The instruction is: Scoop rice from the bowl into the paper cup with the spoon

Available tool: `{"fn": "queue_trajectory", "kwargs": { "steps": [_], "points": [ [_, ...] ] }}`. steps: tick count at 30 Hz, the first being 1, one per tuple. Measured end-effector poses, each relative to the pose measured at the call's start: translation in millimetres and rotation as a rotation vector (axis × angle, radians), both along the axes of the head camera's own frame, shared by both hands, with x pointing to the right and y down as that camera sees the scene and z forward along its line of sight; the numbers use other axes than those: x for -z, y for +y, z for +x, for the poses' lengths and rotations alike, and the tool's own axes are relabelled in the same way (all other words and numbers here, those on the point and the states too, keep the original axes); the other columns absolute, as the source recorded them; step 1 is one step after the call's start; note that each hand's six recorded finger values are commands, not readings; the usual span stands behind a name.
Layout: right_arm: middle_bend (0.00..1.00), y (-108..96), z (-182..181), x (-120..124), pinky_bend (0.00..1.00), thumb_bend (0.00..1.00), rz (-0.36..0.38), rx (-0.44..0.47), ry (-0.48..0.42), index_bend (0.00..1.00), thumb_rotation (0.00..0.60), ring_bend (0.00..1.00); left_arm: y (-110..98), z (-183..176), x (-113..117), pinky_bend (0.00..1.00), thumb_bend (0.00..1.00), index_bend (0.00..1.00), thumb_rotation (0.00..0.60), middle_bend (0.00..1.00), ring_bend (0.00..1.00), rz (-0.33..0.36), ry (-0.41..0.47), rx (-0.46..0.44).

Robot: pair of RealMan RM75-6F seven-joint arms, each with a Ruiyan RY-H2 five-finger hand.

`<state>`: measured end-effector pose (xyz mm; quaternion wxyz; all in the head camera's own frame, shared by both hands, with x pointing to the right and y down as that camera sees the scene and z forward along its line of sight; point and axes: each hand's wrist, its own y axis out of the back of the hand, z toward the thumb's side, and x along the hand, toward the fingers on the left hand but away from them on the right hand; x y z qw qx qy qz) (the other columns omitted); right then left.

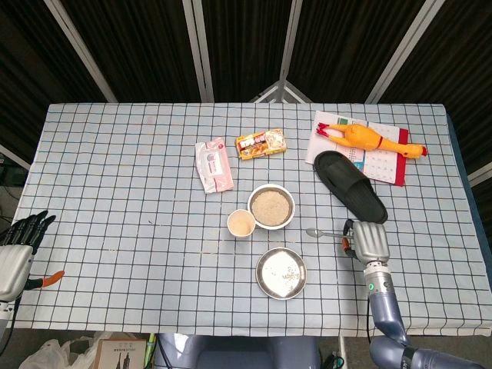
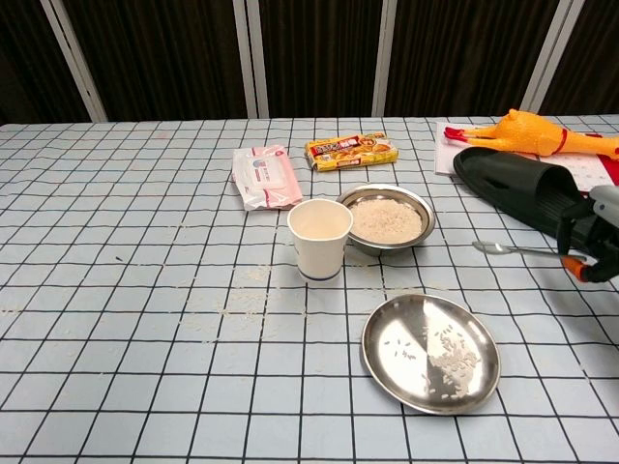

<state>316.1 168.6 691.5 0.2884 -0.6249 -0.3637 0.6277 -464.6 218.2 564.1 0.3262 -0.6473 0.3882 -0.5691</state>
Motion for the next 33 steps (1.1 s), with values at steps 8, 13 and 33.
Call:
{"fn": "queue_trajectory", "kwargs": {
  "steps": [8,13,33],
  "points": [
    [0.89,-45,11,42,1.0,0.56,0.177,-0.012,-0.013,0.57,0.6,1.0,0,0,0,0.0,0.0,0.0,0.6,0.0,0.0,0.001,0.0,0.006],
    [0.89,-60,2,52,1.0,0.56,0.207,0.026,-0.001,0.57,0.6,1.0,-1,0,-1,0.0,0.0,0.0,0.6,0.0,0.0,-0.005,0.001,0.012],
    [0.89,-94,-87,19,1.0,0.56,0.259,0.383,0.292,0.59,0.6,1.0,-1,0,-5,0.0,0.0,0.0,0.6,0.0,0.0,-0.059,0.015,0.015]
  ]
}}
